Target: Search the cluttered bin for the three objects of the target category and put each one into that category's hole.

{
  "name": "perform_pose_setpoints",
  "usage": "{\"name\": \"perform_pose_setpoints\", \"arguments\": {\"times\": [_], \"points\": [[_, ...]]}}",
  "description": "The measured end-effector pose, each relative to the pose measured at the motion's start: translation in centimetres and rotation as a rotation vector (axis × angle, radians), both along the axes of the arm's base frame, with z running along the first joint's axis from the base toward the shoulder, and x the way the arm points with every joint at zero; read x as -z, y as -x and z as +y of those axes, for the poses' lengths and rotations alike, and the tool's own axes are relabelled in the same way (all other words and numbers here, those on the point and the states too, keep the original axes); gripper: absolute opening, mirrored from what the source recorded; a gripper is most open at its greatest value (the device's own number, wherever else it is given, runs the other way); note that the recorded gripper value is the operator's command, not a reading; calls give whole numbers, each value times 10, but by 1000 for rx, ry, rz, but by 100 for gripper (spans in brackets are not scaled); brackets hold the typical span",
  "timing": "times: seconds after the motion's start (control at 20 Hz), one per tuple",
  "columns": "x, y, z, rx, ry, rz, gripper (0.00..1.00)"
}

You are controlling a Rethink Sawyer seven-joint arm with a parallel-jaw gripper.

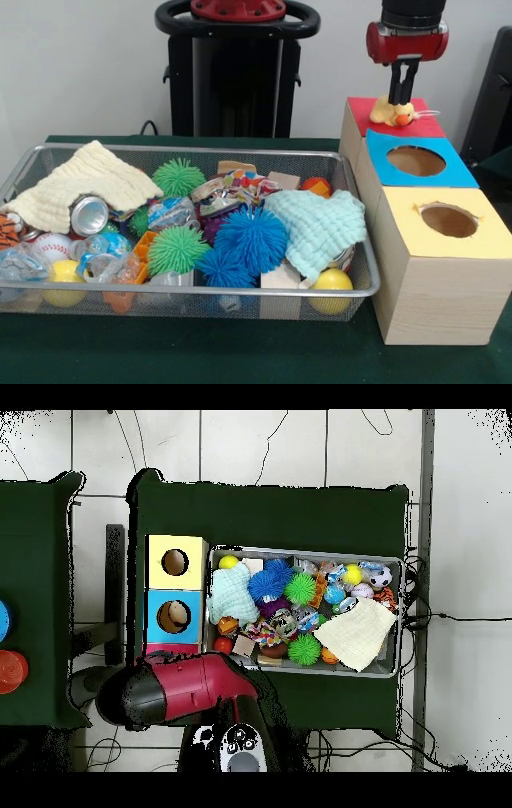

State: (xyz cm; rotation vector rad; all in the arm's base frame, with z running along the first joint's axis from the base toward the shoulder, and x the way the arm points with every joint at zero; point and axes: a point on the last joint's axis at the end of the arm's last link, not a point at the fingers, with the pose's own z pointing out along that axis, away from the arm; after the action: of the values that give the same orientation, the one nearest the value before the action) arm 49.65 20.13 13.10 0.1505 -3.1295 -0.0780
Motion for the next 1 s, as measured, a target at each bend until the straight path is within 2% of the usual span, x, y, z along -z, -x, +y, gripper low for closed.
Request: {"name": "perform_pose_setpoints", "arguments": {"times": [0.65,1.0], "points": [[2,2,0,-2,0,4,0],[4,4,2,-35,9,-23,0]]}}
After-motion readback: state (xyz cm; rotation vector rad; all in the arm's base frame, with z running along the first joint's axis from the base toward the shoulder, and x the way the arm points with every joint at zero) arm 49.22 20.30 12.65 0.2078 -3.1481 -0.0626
